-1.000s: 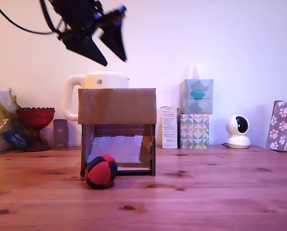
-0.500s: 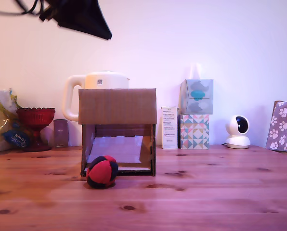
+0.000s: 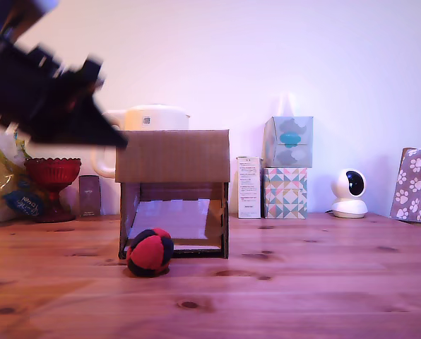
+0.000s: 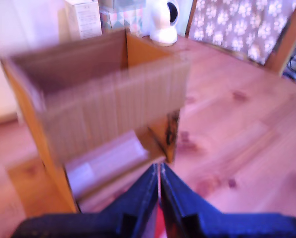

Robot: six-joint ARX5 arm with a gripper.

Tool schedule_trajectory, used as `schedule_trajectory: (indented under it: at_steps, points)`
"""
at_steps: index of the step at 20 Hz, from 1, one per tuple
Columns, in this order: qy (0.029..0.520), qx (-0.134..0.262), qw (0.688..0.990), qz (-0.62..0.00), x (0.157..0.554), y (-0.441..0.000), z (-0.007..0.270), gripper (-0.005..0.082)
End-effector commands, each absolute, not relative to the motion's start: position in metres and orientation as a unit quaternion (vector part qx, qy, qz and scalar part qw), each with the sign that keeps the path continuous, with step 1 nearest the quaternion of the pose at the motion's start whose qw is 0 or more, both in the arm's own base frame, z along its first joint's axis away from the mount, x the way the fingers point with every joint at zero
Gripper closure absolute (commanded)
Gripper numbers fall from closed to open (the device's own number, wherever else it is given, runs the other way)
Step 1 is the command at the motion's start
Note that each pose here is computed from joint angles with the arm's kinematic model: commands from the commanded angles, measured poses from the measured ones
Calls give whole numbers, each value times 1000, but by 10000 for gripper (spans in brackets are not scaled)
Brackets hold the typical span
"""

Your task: Drop the footbag into the cardboard dice tower

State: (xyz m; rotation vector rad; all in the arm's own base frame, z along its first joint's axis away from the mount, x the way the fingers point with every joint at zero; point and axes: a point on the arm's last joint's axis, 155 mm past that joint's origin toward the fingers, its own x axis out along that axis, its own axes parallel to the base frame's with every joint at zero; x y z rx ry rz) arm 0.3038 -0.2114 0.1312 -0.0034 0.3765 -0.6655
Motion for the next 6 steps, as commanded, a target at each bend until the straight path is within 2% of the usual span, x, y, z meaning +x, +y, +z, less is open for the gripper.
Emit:
schedule_trajectory:
  at_steps: [1, 6]
  points:
    - [183, -12, 932, -311, 301, -202, 128, 794]
    - [188, -18, 937, -293, 287, -186, 134, 794]
